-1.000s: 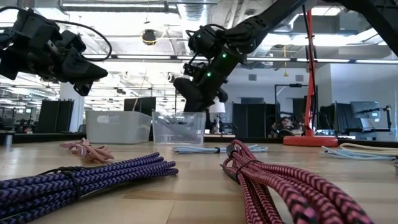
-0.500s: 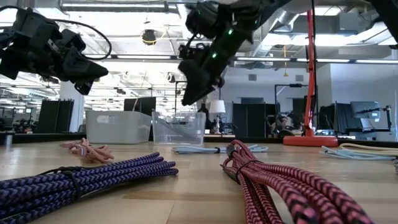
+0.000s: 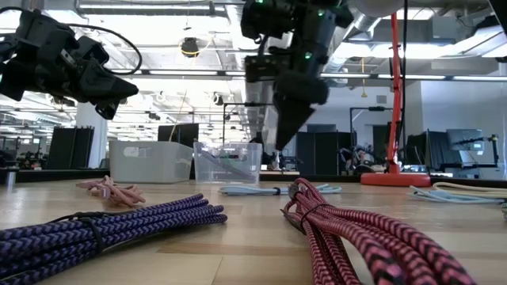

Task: Pick & Place USB Port
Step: Put the light blue charge cable into the transparent bin

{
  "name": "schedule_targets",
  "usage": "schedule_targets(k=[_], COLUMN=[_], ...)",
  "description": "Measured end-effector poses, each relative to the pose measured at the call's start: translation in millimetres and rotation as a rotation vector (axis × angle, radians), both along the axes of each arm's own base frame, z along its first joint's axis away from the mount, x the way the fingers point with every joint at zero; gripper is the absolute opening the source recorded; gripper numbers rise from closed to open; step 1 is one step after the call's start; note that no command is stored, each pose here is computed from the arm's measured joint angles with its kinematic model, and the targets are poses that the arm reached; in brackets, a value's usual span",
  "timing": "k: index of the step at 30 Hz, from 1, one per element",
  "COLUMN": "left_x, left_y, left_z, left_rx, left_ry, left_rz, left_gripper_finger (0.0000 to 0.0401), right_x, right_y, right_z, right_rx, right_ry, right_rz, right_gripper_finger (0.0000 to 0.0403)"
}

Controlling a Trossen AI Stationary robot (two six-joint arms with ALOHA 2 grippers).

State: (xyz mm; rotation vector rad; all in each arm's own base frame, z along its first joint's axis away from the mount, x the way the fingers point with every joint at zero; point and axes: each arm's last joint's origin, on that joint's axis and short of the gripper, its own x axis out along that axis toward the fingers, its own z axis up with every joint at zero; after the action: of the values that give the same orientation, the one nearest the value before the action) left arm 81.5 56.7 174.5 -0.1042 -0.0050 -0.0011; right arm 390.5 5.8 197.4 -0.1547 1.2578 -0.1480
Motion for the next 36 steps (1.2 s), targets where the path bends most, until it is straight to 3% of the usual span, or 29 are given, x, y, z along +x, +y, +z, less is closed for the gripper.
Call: schedule_targets(k=[15, 23, 36], left_x=[0.0, 0.0, 0.0], left_y=[0.0, 0.0, 0.0], left_z=[0.3, 0.4, 0.6], left_rx=[0.002, 0.003, 0.005], left_ry=[-0.003, -0.003, -0.005], left_rz=[0.0, 0.0, 0.0], left_gripper_finger=[0.003, 0.003, 0.003], right_x=[-9.1, -17.9, -26.2], right_y=[22.4, 20.2, 12.5], right_z=[-3.8, -27.1, -49.8], right_rx=[0.065, 0.064, 0.064], right_ry=[0.083, 0.115, 0.11], right_rz=[-0.014, -0.019, -0.038], right_gripper_finger=[0.0162, 0.018, 0.0176])
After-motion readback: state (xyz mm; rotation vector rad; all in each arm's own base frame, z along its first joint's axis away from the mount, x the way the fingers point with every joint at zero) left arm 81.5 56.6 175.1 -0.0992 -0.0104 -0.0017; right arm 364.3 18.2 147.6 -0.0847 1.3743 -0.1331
